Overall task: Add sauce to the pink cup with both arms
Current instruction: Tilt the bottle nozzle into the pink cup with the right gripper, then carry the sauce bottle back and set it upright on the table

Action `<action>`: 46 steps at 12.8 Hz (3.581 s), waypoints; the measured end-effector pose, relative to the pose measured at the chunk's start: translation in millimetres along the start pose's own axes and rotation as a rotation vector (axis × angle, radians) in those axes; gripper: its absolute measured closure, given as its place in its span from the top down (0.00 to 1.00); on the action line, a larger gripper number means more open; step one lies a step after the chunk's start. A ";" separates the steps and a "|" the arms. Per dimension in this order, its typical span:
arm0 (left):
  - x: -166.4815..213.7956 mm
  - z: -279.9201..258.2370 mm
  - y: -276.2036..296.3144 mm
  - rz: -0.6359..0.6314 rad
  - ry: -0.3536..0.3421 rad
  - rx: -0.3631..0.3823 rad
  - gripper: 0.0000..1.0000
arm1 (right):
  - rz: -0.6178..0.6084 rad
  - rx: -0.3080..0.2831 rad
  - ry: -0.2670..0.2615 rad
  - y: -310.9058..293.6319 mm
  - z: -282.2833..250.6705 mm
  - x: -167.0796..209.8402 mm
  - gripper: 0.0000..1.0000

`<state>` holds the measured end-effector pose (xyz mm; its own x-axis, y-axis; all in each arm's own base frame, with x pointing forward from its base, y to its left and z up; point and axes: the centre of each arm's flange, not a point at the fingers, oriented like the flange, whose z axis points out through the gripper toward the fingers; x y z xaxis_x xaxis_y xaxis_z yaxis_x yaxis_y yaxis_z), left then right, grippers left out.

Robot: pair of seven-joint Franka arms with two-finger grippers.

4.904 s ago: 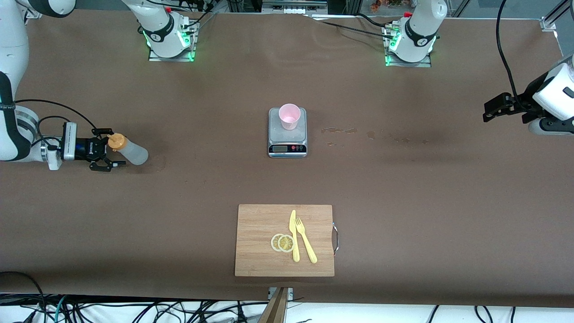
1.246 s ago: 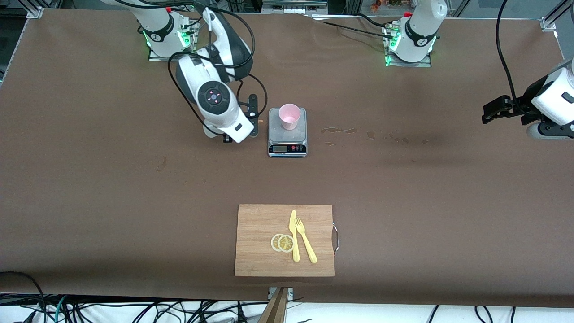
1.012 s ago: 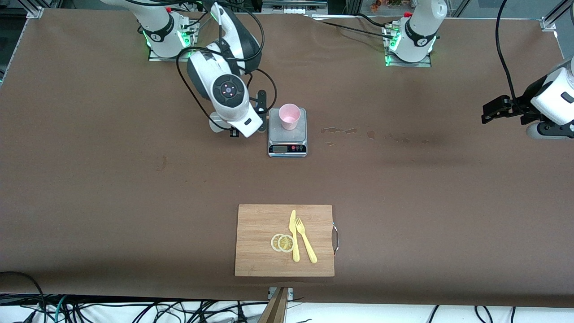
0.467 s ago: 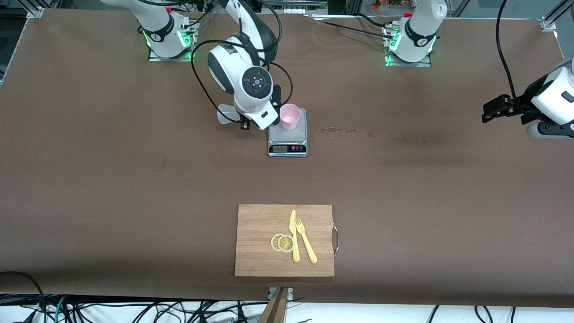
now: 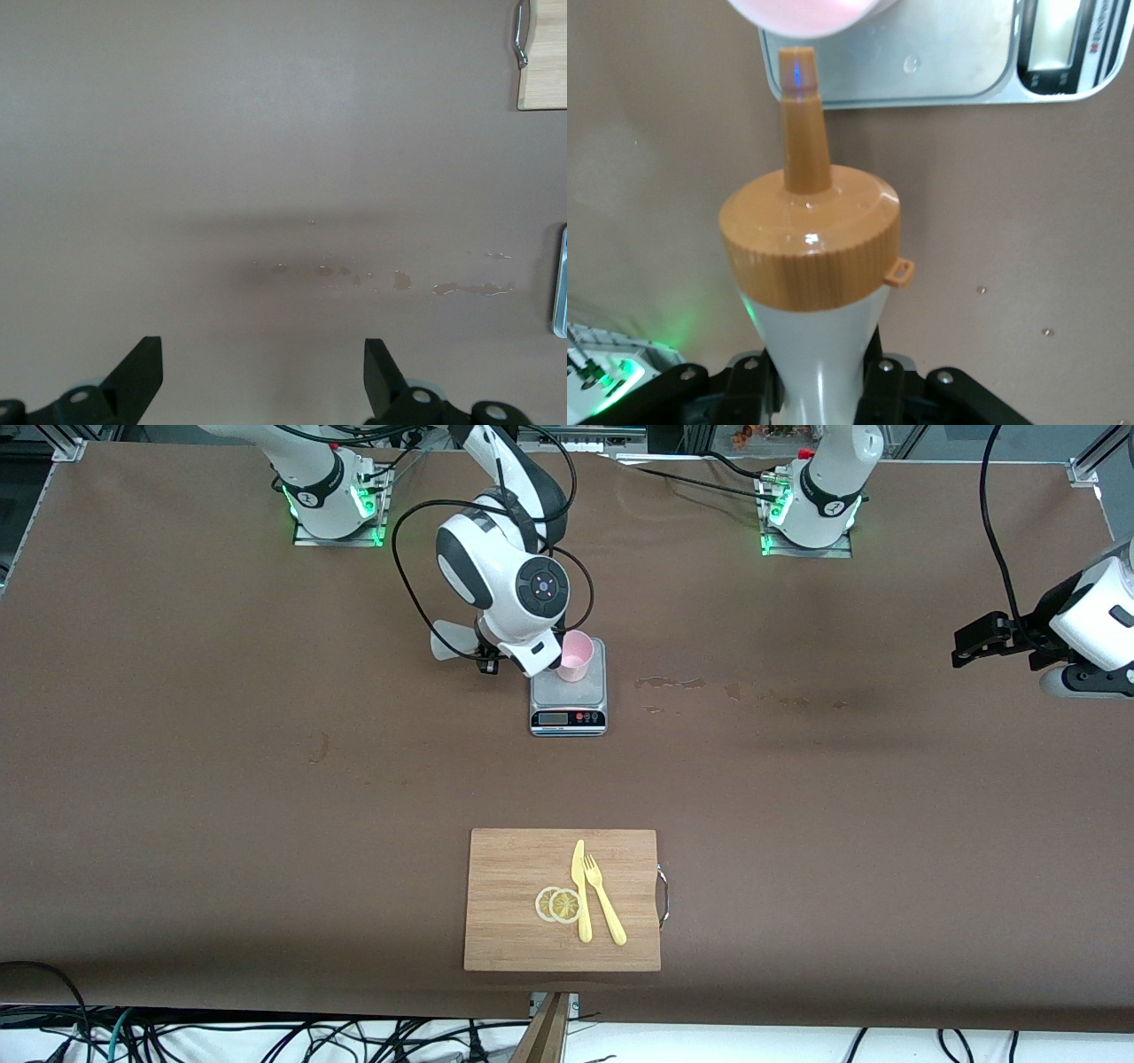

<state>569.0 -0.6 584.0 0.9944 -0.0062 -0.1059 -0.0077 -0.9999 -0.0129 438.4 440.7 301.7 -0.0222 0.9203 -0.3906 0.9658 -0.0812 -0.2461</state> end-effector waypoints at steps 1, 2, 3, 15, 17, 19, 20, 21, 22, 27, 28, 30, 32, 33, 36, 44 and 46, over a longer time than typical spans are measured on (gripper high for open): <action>0.0 0.0 0.0 0.000 0.000 0.000 1.00 | 0.012 0.002 -0.015 -2.4 -0.9 2.2 0.34; 0.0 0.0 0.1 0.000 0.000 0.000 1.00 | 0.018 0.005 -0.025 -3.9 -1.1 4.2 0.34; 0.0 0.0 0.1 0.000 0.000 0.000 1.00 | 0.021 0.007 -0.030 -4.1 -0.6 5.4 0.34; -0.1 0.1 0.1 0.000 -0.001 0.000 1.00 | 0.053 0.017 -0.064 1.1 -5.6 23.7 0.33; -0.1 0.1 0.1 0.000 -0.001 0.000 1.00 | 0.054 0.019 -0.067 1.6 -3.6 24.5 0.33; -0.1 0.1 0.1 0.000 -0.001 0.000 1.00 | 0.054 0.019 -0.068 1.9 -3.3 24.8 0.33; -0.1 0.1 0.1 0.000 -0.001 0.000 1.00 | 0.055 0.018 -0.067 2.3 -3.7 24.5 0.33; -0.1 0.1 0.1 0.000 -0.001 0.000 1.00 | 0.057 0.017 -0.065 3.5 -4.7 23.6 0.33; -0.1 0.1 0.1 0.000 -0.001 0.000 1.00 | 0.063 0.017 -0.062 6.8 -6.0 20.8 0.33; -0.1 0.0 0.2 0.000 -0.001 0.000 1.00 | 0.081 0.054 0.053 53.3 -38.2 -42.1 0.33; -0.1 0.0 0.3 0.001 -0.001 0.000 1.00 | 0.082 0.070 0.098 65.6 -49.9 -69.2 0.33; -0.1 0.0 0.6 0.001 -0.001 0.000 1.00 | 0.086 0.116 0.213 92.3 -69.9 -140.1 0.33; -0.1 -0.1 0.7 0.001 -0.001 0.000 1.00 | 0.074 0.158 0.354 122.1 -72.2 -226.1 0.33; -0.2 -0.1 0.7 0.001 -0.001 0.000 1.00 | 0.063 0.175 0.428 135.8 -65.5 -267.0 0.33; -0.2 -0.1 1.1 0.002 -0.001 0.000 1.00 | 0.002 0.198 0.630 166.7 -27.5 -360.3 0.33; -0.2 -0.1 1.2 0.002 -0.001 0.000 1.00 | -0.221 0.053 1.110 183.6 97.9 -503.3 0.33; -0.2 -0.1 1.2 0.002 -0.001 0.000 1.00 | -0.264 0.006 1.203 187.1 135.2 -514.5 0.33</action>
<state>568.8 -1.8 584.1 0.9942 -0.0085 -0.1073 -0.0099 -0.9999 -0.0127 595.6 -99.8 336.7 0.0383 0.6752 0.7366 0.9666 0.1619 -0.1987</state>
